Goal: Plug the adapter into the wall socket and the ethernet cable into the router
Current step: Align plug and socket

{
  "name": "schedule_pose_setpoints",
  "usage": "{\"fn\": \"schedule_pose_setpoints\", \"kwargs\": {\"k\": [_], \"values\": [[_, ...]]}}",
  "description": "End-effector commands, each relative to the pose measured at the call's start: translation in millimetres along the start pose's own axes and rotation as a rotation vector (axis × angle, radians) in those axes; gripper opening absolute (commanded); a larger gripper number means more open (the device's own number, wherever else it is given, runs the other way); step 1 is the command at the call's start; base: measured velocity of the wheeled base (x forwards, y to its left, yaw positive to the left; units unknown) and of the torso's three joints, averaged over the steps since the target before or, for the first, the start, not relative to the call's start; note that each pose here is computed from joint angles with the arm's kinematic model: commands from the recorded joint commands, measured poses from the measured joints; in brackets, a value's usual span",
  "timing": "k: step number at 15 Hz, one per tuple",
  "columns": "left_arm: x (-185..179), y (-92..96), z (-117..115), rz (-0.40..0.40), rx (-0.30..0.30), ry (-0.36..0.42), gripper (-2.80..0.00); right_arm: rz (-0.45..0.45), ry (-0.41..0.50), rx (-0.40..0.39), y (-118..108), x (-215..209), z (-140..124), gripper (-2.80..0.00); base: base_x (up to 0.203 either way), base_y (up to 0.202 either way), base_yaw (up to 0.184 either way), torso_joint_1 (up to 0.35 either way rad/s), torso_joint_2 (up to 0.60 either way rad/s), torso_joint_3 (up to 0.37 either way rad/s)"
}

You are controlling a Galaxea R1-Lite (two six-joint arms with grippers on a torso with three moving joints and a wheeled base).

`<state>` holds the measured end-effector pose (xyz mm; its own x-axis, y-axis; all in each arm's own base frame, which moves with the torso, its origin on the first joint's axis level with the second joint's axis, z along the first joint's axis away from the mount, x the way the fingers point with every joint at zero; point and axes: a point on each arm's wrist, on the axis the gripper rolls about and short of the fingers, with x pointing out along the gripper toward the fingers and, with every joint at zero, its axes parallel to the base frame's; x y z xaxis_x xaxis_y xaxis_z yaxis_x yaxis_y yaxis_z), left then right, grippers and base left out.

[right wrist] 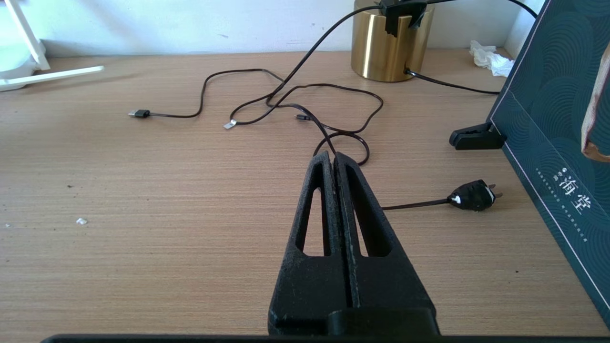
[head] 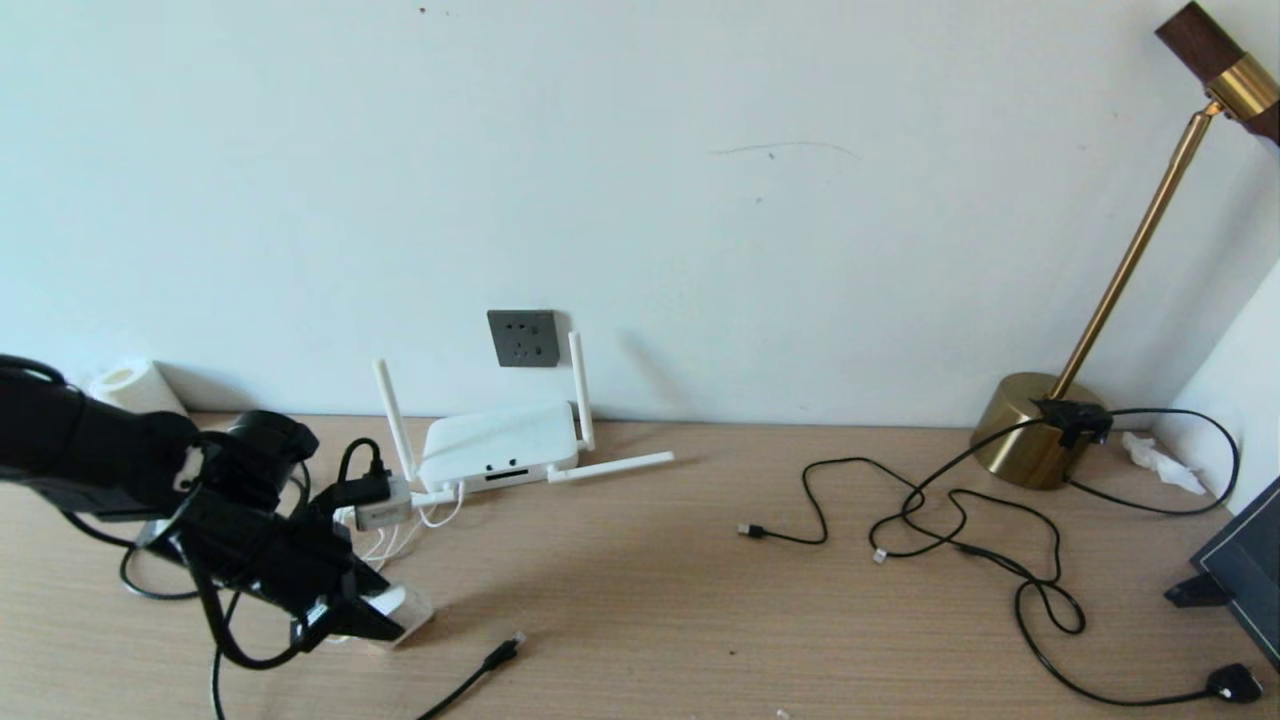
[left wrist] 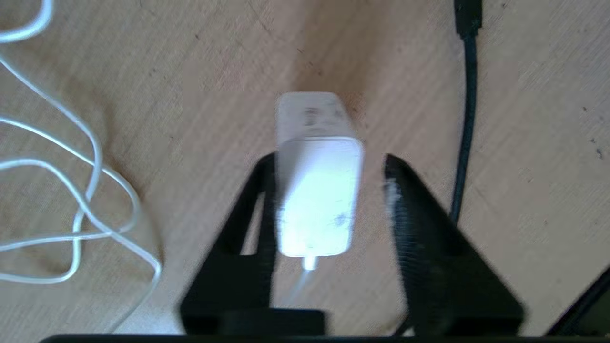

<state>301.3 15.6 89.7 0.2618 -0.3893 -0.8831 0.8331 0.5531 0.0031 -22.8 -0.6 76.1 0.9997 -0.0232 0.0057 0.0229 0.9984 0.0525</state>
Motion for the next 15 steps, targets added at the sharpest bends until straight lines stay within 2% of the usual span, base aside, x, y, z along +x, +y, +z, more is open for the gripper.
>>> {"fn": "schedule_pose_setpoints", "kwargs": {"k": [1,4,10,13,15], "values": [[3,-0.1,-1,-0.011,0.001,0.003,0.00,0.000,0.001,0.000,0,0,0,-2.80,0.000,0.000,0.000,0.000,0.00,0.000],[0,-0.8,0,-0.003,0.006,-0.002,0.00,0.000,0.001,0.000,0,0,0,-2.80,0.000,0.000,0.000,0.000,0.00,0.000],[7,-1.7,5,0.044,0.066,-0.030,0.00,0.000,0.001,0.000,0,0,0,-2.80,0.000,0.000,0.000,0.000,0.00,0.000],[8,-3.8,9,0.046,0.128,-0.033,0.00,0.000,0.001,0.000,0,0,0,-2.80,0.000,0.000,0.000,0.000,0.00,0.000],[7,-3.3,9,0.071,0.212,-0.040,0.00,0.000,0.001,0.000,0,0,0,-2.80,0.000,0.000,0.000,0.000,0.00,0.000]]}}
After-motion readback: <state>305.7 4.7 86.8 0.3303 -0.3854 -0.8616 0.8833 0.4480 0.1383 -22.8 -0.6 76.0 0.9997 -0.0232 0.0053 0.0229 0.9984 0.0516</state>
